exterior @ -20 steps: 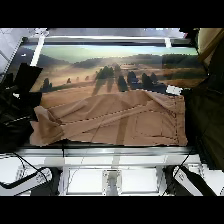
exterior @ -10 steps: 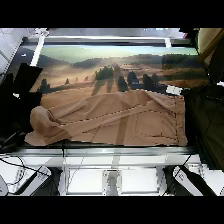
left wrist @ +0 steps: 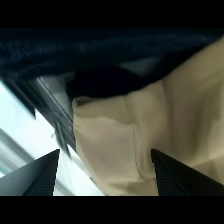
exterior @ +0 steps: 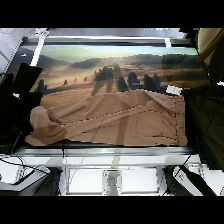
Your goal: Fold the clothes and pants, and hang the long-sleeved shirts on hangers.
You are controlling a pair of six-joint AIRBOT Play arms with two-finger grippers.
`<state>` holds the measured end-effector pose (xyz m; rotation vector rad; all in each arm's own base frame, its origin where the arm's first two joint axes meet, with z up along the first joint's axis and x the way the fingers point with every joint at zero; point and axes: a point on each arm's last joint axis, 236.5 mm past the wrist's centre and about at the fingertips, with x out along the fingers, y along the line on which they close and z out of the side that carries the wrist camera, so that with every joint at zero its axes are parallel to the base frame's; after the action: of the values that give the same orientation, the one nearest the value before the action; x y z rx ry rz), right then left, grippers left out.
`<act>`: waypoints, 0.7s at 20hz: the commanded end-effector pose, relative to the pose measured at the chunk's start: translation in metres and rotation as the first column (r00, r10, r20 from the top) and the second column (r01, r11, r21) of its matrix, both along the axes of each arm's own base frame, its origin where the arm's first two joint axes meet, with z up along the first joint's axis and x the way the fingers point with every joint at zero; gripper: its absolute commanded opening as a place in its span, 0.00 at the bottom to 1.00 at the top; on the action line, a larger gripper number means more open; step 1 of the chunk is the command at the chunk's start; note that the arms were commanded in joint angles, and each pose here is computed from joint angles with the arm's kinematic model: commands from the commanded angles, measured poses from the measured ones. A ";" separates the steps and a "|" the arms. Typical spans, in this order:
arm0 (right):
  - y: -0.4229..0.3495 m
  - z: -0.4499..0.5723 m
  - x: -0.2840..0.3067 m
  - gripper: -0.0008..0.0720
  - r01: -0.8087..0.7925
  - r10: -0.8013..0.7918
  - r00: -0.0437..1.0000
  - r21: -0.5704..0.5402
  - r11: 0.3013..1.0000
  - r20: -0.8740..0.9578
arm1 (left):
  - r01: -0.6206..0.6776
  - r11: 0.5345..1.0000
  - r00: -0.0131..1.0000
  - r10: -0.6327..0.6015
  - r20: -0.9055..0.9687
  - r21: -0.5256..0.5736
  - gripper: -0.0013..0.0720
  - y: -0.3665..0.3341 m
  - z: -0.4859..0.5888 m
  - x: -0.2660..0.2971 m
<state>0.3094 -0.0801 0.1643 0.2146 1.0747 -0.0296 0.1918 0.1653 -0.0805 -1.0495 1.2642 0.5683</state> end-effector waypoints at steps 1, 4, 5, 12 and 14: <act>0.001 0.000 -0.001 0.78 0.002 -0.002 1.000 0.004 1.000 -0.003 | -0.031 0.999 1.000 0.031 0.003 -0.032 0.87 0.001 -0.013 0.004; 0.001 0.000 -0.001 0.77 0.008 -0.008 1.000 0.011 1.000 -0.003 | -0.050 0.998 0.999 0.050 0.019 -0.034 0.84 0.005 -0.017 0.011; 0.001 0.000 0.000 0.78 0.015 -0.015 1.000 0.014 1.000 -0.003 | -0.045 0.999 0.999 0.045 0.028 -0.029 0.81 0.005 -0.017 0.014; 0.001 0.000 0.000 0.77 0.018 -0.018 1.000 0.014 1.000 -0.001 | 0.039 0.999 0.998 -0.040 0.052 0.018 0.15 0.001 -0.018 0.028; -0.001 -0.001 -0.002 0.78 0.020 -0.020 1.000 0.006 1.000 -0.010 | 0.042 0.999 0.998 -0.043 0.055 0.023 0.03 0.002 -0.017 0.028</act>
<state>0.3091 -0.0793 0.1643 0.2350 1.0760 -0.0377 0.2165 0.1661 -0.0979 -1.0325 1.2345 0.5235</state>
